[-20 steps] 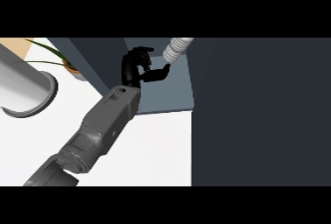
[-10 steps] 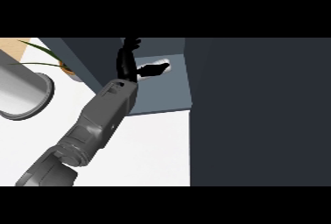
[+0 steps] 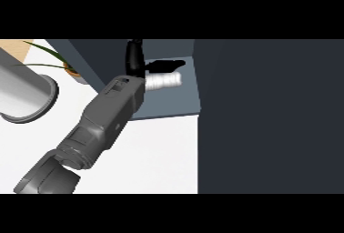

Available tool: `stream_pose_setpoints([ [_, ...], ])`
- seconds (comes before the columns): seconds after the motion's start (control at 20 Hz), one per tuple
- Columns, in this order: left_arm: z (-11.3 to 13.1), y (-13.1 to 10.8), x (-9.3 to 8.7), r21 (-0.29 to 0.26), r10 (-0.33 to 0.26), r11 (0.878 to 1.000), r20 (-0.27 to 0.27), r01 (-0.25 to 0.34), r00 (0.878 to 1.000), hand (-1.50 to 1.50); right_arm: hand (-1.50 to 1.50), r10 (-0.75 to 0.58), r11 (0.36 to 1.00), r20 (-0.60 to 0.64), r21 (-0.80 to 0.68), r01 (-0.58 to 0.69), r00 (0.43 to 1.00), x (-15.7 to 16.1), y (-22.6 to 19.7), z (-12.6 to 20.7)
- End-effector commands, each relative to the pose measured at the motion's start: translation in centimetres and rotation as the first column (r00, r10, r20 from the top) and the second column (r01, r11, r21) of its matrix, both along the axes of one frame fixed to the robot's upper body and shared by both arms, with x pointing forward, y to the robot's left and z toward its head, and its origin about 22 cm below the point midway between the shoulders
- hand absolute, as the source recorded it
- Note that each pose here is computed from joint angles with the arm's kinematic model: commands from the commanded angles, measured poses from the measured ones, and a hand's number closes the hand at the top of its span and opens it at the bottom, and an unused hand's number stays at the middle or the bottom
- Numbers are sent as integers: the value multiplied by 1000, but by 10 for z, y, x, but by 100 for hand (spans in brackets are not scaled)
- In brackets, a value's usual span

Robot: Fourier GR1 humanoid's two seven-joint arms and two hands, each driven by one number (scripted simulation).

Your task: Pick up the bottled water, place it into the cabinet and close the cabinet

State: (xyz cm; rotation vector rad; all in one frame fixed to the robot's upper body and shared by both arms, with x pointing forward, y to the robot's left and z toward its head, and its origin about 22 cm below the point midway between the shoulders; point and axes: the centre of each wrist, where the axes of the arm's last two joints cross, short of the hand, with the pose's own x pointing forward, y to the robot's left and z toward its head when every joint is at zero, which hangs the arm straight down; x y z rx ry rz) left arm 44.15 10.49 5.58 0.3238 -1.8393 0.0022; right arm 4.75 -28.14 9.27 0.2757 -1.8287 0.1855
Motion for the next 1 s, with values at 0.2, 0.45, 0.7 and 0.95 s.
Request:
stream_pose_setpoints([
  [0.2,8,-23,-2,-126,-148,979,90,159,985,-150,-150,3,999,25,32,-4,1000,-5,0,14],
  [0.45,4,-27,-7,-155,-153,974,87,166,984,-150,-150,9,999,17,36,-10,1000,-1,14,27],
  [0.7,-14,-26,-23,-192,-194,959,87,207,977,-150,-150,-13,999,7,47,13,1000,-12,11,25],
  [0.95,-31,-30,-46,-252,-281,923,76,291,957,-150,-150,-29,999,-3,45,29,1000,-10,17,26],
])
